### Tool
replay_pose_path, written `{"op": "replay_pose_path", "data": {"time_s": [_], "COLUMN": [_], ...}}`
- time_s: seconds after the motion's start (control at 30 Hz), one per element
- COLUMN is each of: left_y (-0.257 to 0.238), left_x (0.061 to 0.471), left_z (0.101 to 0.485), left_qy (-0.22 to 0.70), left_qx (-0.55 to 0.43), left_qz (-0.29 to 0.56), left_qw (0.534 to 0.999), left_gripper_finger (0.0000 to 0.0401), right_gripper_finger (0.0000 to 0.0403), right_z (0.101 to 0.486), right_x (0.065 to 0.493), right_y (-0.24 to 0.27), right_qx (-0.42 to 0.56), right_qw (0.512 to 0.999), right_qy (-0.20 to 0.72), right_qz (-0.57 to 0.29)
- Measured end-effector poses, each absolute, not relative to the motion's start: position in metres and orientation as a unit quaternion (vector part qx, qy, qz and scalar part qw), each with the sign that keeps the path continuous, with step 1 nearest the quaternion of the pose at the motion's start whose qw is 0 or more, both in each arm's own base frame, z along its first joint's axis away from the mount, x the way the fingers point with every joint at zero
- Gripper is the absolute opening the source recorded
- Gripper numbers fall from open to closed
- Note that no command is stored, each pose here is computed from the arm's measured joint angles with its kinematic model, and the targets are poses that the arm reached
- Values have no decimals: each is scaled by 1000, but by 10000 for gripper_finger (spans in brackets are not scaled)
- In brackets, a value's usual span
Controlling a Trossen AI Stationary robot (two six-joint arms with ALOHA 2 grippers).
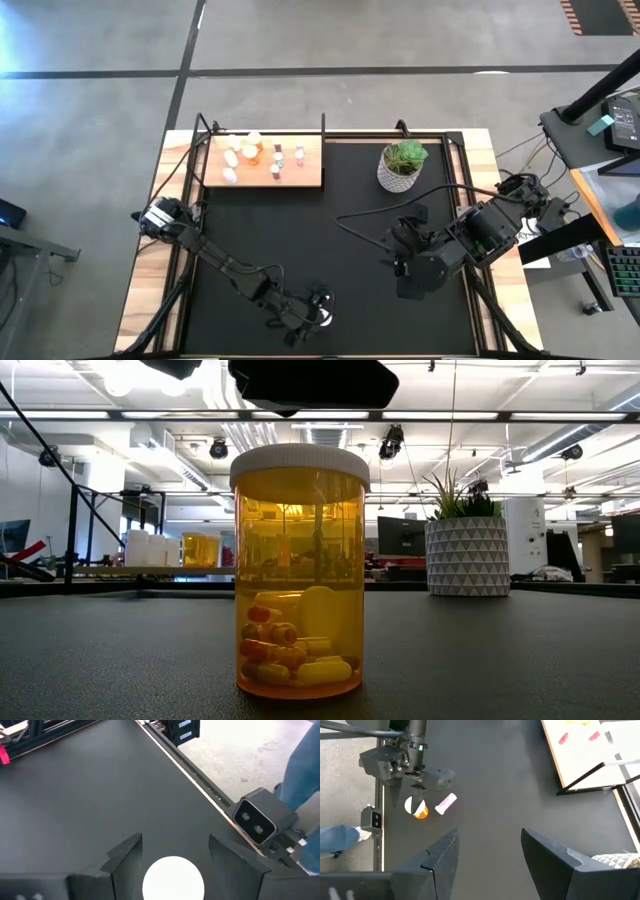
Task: Pick and place medicine bottles onto shelf by color
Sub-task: Put the orange pill bottle on the shelf aligned with the other orange pill bottles
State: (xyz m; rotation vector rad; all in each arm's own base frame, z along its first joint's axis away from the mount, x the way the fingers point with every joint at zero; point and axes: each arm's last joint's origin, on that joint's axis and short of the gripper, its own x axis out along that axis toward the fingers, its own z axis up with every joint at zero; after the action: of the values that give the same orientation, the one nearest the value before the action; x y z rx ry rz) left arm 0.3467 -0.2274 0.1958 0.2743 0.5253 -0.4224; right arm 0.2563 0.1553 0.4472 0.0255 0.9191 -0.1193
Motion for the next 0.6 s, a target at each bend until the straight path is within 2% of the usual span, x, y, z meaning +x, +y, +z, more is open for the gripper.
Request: {"op": "replay_pose_path", "data": {"time_s": [0.23,0.47,0.6], "left_y": [-225,-224,-227], "left_x": [348,348,346], "left_z": [197,199,201], "left_qy": [256,279,265], "left_qx": [119,-103,-105], "left_qz": [-154,-90,-58], "left_qw": [947,950,957], "left_gripper_finger": [212,213,213], "right_gripper_finger": [203,203,203], "right_z": [447,447,447], "right_x": [256,256,256], "right_y": [155,155,155], "right_qx": [12,12,12], "right_qw": [894,894,894], "right_qy": [443,443,443], "right_qz": [-57,-57,-57]}}
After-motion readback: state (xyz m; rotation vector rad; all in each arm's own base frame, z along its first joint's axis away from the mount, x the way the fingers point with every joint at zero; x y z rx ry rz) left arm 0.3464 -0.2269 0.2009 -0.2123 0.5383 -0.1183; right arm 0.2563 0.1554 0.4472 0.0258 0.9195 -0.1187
